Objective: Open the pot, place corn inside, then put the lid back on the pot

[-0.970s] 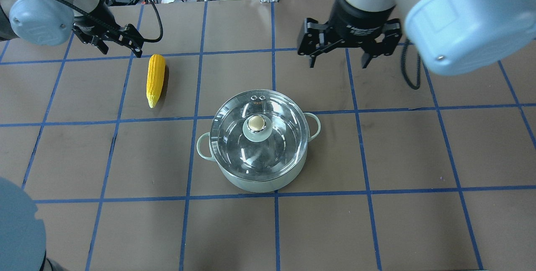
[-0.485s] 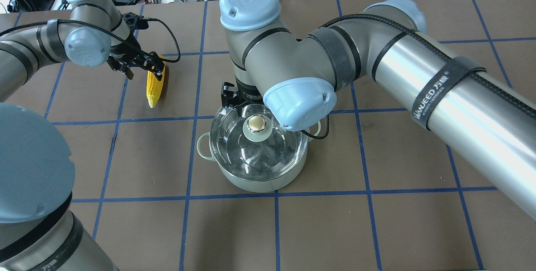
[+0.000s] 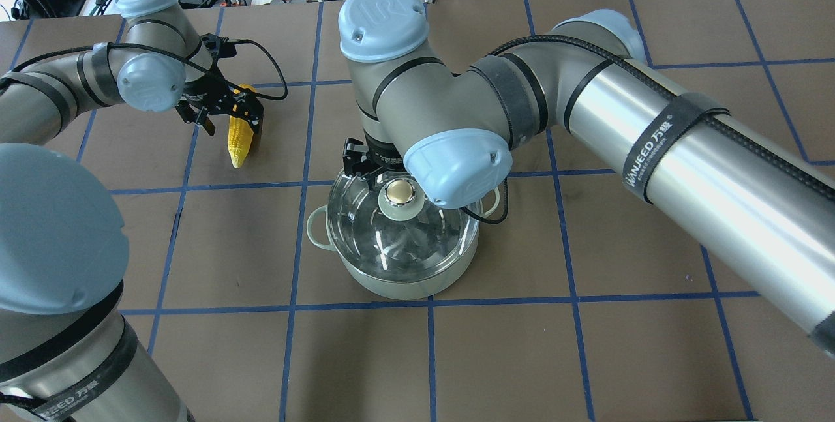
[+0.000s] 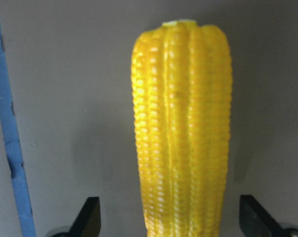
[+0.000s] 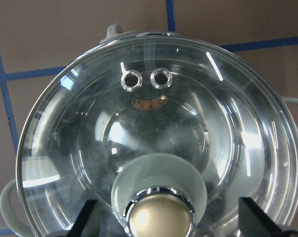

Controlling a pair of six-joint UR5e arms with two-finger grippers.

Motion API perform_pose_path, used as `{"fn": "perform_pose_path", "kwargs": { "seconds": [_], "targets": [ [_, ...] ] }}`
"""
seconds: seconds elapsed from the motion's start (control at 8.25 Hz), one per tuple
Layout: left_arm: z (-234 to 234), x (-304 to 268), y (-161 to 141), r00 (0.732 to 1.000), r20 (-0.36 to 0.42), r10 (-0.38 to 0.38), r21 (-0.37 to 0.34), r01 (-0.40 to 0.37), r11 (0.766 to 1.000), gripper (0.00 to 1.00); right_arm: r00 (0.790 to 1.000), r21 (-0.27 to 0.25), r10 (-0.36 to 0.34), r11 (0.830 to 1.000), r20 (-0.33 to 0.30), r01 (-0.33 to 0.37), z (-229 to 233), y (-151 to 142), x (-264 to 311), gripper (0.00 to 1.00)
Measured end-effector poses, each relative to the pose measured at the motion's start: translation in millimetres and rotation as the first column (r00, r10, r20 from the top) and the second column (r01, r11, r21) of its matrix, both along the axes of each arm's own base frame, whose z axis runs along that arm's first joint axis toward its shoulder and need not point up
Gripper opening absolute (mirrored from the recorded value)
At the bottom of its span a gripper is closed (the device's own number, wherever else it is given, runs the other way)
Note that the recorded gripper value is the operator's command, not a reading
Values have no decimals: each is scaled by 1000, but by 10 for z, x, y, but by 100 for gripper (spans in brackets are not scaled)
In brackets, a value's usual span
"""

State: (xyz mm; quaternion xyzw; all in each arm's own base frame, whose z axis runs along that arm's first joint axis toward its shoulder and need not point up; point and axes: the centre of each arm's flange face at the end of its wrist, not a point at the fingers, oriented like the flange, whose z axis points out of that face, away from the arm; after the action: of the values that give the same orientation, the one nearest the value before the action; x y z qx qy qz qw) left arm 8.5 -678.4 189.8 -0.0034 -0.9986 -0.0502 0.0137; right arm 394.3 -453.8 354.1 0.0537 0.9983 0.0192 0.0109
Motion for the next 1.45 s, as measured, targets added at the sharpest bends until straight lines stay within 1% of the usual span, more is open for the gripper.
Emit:
{"fn": "perform_pose_path", "kwargs": {
  "seconds": [0.12, 0.24, 0.36, 0.61, 0.85, 1.09, 1.21, 1.33, 1.45],
  "targets": [
    [-78, 5, -20, 1000, -1, 8, 0, -8, 1000, 1, 1000, 6, 2, 1000, -3, -2, -25, 13, -1, 100],
    [-116, 0, -34, 1000, -7, 21, 0, -21, 1000, 0, 1000, 9, 10, 1000, -5, -10, -44, 22, -3, 100],
    [-109, -17, -39, 998, -19, 54, 0, -54, 999, 0, 1000, 11, 20, 1000, -5, -20, -58, 27, -4, 100],
    [-34, -42, -3, 994, -32, 103, 28, -102, 994, 0, 999, 15, 44, 999, -6, -44, -89, 32, -6, 99],
    [264, -54, 76, 992, -25, 125, 42, -123, 991, 0, 997, 15, 72, 997, -5, -72, -114, 25, -2, 98],
    [690, -72, 180, 990, -18, 142, 21, -142, 990, 0, 996, 14, 87, 996, -3, -87, -133, 18, 8, 77],
    [862, -83, 234, 989, -17, 146, 14, -145, 989, 0, 996, 15, 91, 996, -3, -91, -145, 17, 9, 62],
    [1021, -98, 306, 989, -17, 147, 19, -147, 989, 0, 995, 18, 99, 995, -3, -99, -164, 16, 8, 44],
    [1178, -114, 380, 989, -17, 148, 22, -147, 989, 0, 994, 20, 112, 994, -4, -112, -175, 15, 6, 33]
  ]
}}
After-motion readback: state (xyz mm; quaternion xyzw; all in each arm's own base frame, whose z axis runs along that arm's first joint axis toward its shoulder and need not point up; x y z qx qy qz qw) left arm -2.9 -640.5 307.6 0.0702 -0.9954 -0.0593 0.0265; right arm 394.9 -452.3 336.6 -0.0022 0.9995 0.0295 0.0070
